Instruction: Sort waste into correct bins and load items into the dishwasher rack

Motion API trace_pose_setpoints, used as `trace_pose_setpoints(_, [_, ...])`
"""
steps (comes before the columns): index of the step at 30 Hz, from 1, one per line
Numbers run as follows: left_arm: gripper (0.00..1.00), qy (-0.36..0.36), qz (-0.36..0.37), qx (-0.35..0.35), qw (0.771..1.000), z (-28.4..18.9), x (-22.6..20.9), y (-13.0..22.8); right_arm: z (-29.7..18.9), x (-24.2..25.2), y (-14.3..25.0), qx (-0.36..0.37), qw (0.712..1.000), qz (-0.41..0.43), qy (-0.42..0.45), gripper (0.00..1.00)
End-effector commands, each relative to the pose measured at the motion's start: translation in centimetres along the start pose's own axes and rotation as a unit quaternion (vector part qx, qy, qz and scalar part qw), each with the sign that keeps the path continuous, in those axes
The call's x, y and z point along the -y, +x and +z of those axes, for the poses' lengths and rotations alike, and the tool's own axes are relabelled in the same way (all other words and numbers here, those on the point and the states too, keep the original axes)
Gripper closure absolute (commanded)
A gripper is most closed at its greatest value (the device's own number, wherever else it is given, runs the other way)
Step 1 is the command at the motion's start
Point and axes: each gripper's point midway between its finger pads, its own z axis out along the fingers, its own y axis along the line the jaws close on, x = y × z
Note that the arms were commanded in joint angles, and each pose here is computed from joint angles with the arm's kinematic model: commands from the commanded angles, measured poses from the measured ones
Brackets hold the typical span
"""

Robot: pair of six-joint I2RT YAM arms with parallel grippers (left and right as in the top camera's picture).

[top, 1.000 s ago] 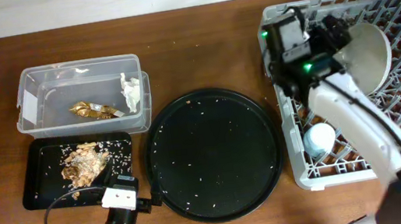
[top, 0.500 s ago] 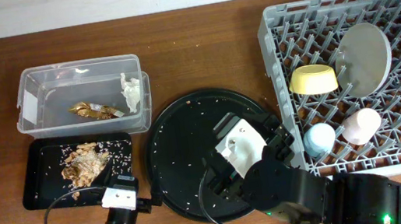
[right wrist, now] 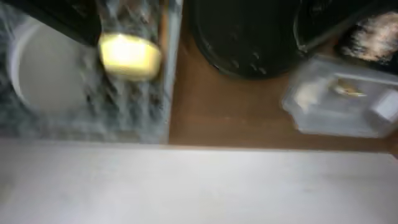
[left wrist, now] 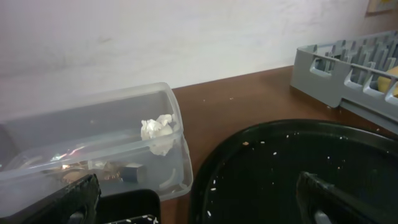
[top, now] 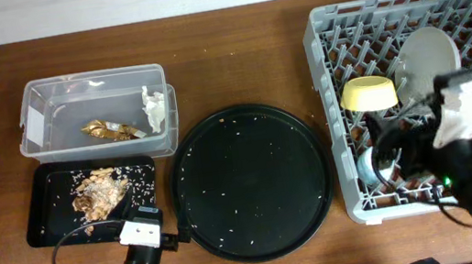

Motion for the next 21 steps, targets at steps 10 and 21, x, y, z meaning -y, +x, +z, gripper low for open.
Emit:
trace_pose_setpoints(10, [0.01,0.002,0.006,0.000,1.000,0.0,0.0,0.2,5.1,3.3,15.5,0.117,0.993,-0.004,0.012,0.02])
trace_pose_setpoints(21, [0.01,0.002,0.006,0.000,1.000,0.0,0.0,0.2,8.5,4.6,17.2,0.176,0.984,-0.008,0.019,0.02])
